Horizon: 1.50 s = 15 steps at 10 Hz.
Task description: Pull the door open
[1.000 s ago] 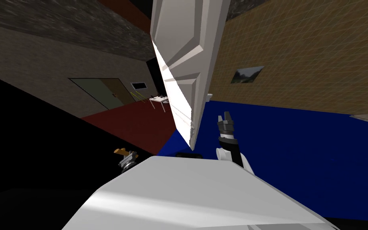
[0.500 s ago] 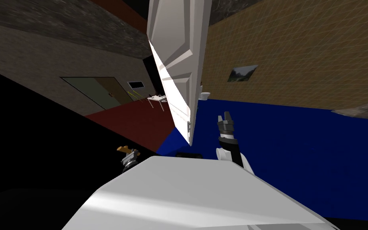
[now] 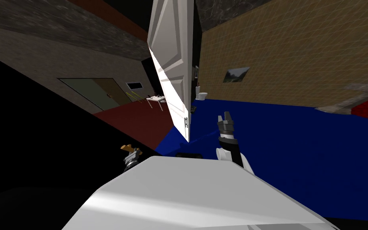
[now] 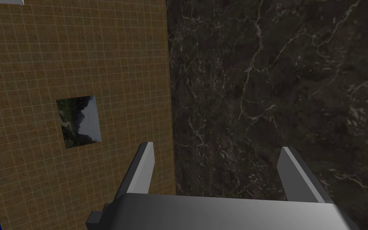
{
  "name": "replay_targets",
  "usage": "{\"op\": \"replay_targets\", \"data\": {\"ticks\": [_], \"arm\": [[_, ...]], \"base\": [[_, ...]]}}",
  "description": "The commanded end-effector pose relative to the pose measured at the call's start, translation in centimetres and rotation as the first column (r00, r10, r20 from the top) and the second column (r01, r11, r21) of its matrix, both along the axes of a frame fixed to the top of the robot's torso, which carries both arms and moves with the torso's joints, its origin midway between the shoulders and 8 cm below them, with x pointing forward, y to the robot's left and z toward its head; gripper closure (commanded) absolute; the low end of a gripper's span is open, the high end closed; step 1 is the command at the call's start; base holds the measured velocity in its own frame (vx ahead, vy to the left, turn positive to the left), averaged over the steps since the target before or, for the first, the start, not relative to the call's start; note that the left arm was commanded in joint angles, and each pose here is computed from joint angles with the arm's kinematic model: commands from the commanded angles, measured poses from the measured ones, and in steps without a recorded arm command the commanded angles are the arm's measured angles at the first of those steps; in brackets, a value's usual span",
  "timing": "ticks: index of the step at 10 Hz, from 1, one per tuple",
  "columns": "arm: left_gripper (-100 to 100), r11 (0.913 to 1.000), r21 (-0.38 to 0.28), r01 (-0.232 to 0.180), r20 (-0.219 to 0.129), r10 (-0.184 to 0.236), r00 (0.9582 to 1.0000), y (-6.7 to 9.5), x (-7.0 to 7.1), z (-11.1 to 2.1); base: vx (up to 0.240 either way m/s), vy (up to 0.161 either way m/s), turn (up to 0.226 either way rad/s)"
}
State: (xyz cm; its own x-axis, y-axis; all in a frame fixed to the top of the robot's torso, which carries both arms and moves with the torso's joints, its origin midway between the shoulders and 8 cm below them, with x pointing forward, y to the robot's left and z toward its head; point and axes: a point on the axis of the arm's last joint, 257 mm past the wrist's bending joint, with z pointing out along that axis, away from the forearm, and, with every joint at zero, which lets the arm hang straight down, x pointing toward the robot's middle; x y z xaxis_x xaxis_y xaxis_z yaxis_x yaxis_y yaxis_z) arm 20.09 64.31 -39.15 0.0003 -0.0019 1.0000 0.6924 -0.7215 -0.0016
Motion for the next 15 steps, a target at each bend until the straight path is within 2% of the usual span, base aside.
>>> {"op": "replay_targets", "data": {"ticks": [1,2,3,4,6,7,9,10,11,13,14,15], "arm": [[100,1.0,0.0,0.0,0.0,0.0,1.0,0.0,0.0,0.0],[100,0.9994,-0.001,0.035,-0.001,-0.035,0.9994,-0.8,0.3,-0.1],[100,0.9991,-0.001,0.043,-0.001,-0.043,0.9991,-0.9,0.3,-0.1],[100,0.9974,0.001,0.071,-0.001,-0.071,0.9974,-1.5,0.5,0.0],[100,0.9938,0.001,0.111,0.0,-0.111,0.9938,-2.3,0.7,0.0],[100,0.9903,0.0,0.139,0.0,-0.139,0.9903,-2.9,0.9,0.0],[100,0.9855,-0.002,0.17,0.0,-0.17,0.9855,-3.6,1.0,0.0],[100,0.9872,0.0,0.159,-0.001,-0.159,0.9872,-3.2,1.0,0.0],[100,0.981,-0.002,0.194,-0.003,-0.194,0.981,-4.2,1.1,-0.1],[100,0.9729,0.0,0.231,-0.003,-0.231,0.9729,-5.1,1.2,-0.1],[100,0.965,0.001,0.262,-0.002,-0.262,0.965,-5.8,1.2,0.0],[100,0.9593,0.001,0.282,-0.002,-0.282,0.9593,-6.3,1.3,0.0]], "base": [[-0.092,-0.045,-0.019],[-0.145,-0.06,-0.052],[-0.2,-0.063,-0.05],[-0.218,-0.088,-0.053],[-0.237,-0.066,-0.057],[-0.228,-0.093,-0.051],[-0.218,-0.084,-0.03],[-0.103,-0.038,-0.009],[-0.166,-0.023,-0.041],[-0.232,-0.013,-0.052],[-0.208,-0.016,-0.059],[-0.23,-0.044,-0.047]]}}
